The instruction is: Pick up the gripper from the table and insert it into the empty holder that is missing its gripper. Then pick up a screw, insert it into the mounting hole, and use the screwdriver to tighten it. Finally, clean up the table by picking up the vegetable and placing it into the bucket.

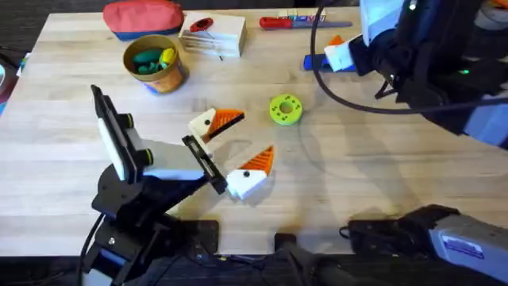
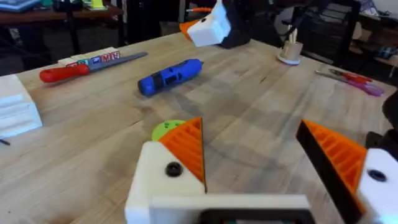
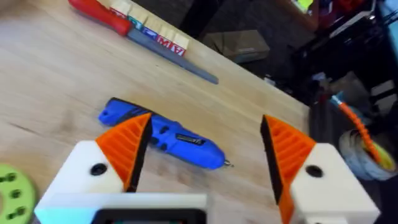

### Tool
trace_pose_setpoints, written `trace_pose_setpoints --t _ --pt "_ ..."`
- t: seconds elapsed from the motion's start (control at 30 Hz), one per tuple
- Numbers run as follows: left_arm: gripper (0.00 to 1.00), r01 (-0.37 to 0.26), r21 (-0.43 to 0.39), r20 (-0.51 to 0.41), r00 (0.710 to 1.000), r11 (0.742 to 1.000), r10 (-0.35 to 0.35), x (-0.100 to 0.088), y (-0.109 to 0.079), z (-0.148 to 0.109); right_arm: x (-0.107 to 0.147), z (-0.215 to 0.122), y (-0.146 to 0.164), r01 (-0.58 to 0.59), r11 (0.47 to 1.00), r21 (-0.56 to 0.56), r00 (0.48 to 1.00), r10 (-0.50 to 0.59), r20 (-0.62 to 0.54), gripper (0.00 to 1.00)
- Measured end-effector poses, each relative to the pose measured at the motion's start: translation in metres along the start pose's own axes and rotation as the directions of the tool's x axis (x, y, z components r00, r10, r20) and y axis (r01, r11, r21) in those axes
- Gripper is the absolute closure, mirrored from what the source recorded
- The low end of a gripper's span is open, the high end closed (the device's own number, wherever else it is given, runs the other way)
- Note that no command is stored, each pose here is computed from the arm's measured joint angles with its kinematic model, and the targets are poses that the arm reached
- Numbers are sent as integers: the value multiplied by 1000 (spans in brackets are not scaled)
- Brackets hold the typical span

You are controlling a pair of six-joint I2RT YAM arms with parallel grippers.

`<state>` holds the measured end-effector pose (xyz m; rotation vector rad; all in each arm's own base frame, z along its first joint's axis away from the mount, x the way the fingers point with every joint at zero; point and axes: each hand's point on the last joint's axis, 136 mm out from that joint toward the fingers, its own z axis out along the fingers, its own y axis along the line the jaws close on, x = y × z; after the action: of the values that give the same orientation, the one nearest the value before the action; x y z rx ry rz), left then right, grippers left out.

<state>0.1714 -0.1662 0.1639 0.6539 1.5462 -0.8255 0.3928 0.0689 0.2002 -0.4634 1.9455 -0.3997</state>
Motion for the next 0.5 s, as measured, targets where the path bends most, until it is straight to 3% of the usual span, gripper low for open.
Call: trace_pose_setpoints --t 0.13,0.23,0.37,0.5 --pt "73 58 -137 4 998 989 -58 -10 20 -5 -13 -21 22 -45 997 -68 999 47 28 10" --pt "73 72 -238 12 997 969 -71 -35 29 -17 -19 -28 36 -41 994 -103 998 46 48 10" --pt "73 105 -374 -5 993 922 -116 -71 37 -40 -25 -33 50 -31 990 -138 997 41 65 9" --pt "71 122 -489 -99 976 863 -195 -90 48 -53 -28 -36 58 -25 988 -155 997 37 74 9"
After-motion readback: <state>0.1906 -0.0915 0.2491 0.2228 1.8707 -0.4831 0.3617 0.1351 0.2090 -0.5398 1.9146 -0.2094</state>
